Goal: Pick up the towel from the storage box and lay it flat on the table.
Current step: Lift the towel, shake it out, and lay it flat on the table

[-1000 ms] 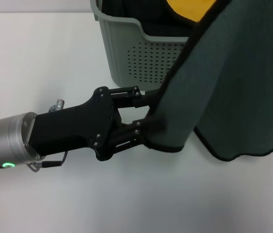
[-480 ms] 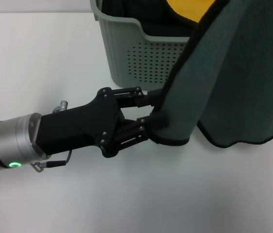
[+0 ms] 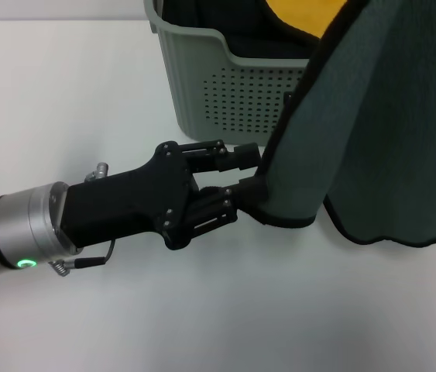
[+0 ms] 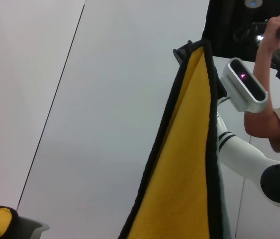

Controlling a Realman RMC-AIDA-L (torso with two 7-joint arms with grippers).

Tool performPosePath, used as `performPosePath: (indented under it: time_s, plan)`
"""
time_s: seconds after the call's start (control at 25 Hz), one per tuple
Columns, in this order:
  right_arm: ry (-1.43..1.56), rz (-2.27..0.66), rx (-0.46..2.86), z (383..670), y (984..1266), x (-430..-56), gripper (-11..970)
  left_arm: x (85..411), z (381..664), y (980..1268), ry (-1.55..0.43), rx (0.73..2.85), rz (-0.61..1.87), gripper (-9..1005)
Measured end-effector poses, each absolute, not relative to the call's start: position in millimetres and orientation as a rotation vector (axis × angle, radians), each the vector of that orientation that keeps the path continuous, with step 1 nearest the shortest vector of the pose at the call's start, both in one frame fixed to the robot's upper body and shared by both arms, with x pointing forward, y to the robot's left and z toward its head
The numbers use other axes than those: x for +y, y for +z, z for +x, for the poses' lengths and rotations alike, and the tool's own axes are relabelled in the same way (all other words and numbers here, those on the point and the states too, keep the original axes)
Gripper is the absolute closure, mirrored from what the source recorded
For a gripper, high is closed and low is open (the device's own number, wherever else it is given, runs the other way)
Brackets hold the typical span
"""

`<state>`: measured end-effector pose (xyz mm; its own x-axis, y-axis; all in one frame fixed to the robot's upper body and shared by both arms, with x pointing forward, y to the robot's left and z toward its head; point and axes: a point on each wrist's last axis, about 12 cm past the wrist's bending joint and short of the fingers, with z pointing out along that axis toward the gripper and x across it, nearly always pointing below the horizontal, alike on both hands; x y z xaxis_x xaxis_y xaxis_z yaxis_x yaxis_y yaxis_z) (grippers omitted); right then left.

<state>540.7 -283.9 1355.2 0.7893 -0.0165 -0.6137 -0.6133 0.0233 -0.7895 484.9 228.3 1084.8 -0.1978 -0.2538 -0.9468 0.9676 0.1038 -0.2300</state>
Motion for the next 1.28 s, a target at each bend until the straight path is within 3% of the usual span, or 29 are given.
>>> performPosePath:
  time_s: [0.56, 1.12, 1.28]
  plan:
    - [0.469, -1.483, 0.504, 539.1, 1361.6, -284.5, 954, 226.9, 486.6, 1079.5, -1.356, 1.294, 0.86, 711]
    - [0.47, -1.475, 0.507, 538.1, 1359.6, -283.9, 954, 234.2, 493.3, 1078.4, -1.309, 1.329, 0.733, 775]
    - [0.477, -1.475, 0.506, 537.9, 1358.4, -282.6, 953, 234.2, 493.5, 1077.4, -1.302, 1.332, 0.712, 927]
